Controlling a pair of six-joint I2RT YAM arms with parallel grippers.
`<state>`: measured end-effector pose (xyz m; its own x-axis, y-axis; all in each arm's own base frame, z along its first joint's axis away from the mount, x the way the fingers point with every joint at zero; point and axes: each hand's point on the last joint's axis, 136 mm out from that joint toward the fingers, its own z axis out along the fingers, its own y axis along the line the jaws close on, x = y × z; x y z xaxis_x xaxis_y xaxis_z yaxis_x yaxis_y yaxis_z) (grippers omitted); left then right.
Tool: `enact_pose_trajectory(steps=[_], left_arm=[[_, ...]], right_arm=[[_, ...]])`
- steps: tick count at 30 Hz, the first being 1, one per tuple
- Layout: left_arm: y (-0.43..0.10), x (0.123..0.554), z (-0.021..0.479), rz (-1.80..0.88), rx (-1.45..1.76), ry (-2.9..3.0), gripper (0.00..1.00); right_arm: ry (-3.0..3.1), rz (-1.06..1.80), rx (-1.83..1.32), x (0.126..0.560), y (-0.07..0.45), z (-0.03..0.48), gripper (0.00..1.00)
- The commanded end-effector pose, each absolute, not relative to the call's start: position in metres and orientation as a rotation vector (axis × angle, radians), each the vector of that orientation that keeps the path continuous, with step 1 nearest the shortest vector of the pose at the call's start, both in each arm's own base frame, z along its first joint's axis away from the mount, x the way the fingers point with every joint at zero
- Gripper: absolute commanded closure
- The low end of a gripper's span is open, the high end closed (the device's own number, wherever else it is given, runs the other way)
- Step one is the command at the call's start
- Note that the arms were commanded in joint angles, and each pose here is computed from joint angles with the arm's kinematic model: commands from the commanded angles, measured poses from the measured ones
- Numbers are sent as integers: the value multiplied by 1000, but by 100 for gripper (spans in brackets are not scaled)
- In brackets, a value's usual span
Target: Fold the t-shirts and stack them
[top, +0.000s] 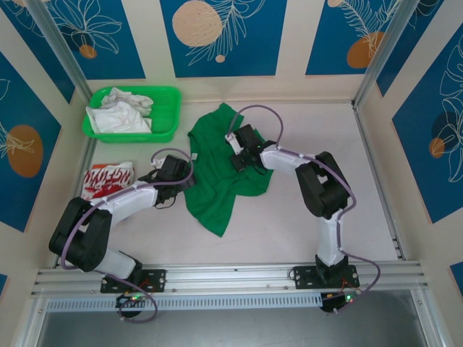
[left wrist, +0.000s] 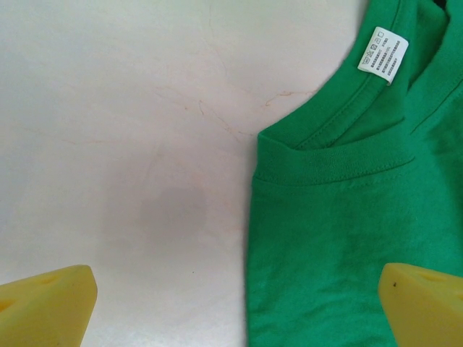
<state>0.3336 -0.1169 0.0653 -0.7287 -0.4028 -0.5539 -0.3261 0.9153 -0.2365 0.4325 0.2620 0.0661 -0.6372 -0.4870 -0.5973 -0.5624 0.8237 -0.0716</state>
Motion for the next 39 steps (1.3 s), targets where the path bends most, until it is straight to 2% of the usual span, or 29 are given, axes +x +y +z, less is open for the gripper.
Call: enact_pose_trajectory(steps=[1, 9, 14, 20, 21, 22, 24, 25, 26, 27, 29, 36, 39], left_arm=[[-115, 332, 66, -157, -513, 2449, 0], [-121, 333, 66, -191, -511, 2460, 0], [-123, 335, 66, -203, -516, 2462, 0], [-125, 337, 66, -204, -509, 2469, 0], [-126, 338, 66, -203, -508, 2469, 0], [-126, 338, 66, -204, -510, 2470, 0], [-127, 338, 65, -213, -516, 2473, 0], [-129, 338, 65, -222, -522, 2477, 0], [-130, 337, 64, -234, -531, 2483, 0], [-132, 336, 63, -245, -539, 2490, 0], [-134, 331, 59, -244, -588, 2515, 7], [-166, 304, 42, -166, -693, 2675, 31], [-185, 294, 32, -154, -683, 2746, 34]], right_arm=[[2253, 180, -608, 443, 243, 123, 100], [2215, 238, -119, 426, 145, 156, 99], [2218, 276, 380, 394, 57, 134, 100], [2199, 253, 806, 354, -9, 97, 99], [2190, 265, 847, 351, -14, 93, 94], [2183, 277, 877, 348, -17, 91, 80], [2183, 260, 915, 343, -23, 90, 39], [2187, 252, 916, 341, -23, 90, 25], [2186, 248, 909, 340, -23, 92, 18], [2186, 243, 906, 338, -23, 93, 15], [2185, 241, 891, 333, -22, 94, 15], [2223, 261, 832, 325, -9, 92, 18], [2233, 252, 803, 326, -4, 93, 19]])
